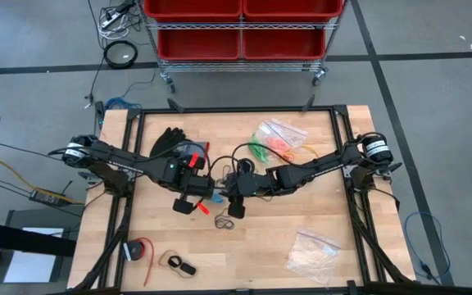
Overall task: Sort rubber bands
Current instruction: Close the transparent zip bag
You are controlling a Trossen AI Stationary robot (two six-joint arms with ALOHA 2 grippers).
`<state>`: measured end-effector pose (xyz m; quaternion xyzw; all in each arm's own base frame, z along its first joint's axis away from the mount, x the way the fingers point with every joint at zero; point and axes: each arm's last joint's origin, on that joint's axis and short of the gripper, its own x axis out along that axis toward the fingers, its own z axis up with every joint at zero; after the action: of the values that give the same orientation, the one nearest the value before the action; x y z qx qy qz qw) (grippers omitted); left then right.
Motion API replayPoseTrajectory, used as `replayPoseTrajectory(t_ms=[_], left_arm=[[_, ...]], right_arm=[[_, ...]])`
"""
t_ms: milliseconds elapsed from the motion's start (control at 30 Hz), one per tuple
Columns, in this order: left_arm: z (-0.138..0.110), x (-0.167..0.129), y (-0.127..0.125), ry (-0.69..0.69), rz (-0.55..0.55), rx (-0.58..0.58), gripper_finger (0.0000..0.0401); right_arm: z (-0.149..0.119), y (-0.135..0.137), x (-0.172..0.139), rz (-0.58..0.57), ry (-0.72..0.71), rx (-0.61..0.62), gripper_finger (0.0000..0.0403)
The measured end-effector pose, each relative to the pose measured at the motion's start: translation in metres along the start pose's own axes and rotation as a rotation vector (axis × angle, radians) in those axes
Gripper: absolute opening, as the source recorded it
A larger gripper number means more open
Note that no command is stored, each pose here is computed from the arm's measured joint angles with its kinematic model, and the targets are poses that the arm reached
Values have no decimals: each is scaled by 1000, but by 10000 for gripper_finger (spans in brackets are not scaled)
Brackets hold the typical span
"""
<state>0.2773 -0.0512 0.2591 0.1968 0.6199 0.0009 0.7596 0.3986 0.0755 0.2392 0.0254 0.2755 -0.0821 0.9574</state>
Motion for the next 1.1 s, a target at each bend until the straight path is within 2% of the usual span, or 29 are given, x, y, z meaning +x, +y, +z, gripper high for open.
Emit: replayPoseTrajectory(t_ms=[133, 267, 367, 667, 1100], left_arm=[[3, 0, 0, -26, -10, -5, 0], [7, -1, -2, -70, -29, -6, 0], [9, -2, -4, -96, -35, 15, 0], [13, -2, -5, -132, -36, 15, 0], [19, -4, -4, -195, -42, 16, 0]], right_arm=[[2, 1, 0, 10, -19, -17, 197], [3, 1, 0, 40, -19, -17, 205], [3, 1, 0, 44, -19, -14, 193], [3, 2, 0, 106, -10, -14, 124], [3, 2, 0, 119, -5, -14, 118]])
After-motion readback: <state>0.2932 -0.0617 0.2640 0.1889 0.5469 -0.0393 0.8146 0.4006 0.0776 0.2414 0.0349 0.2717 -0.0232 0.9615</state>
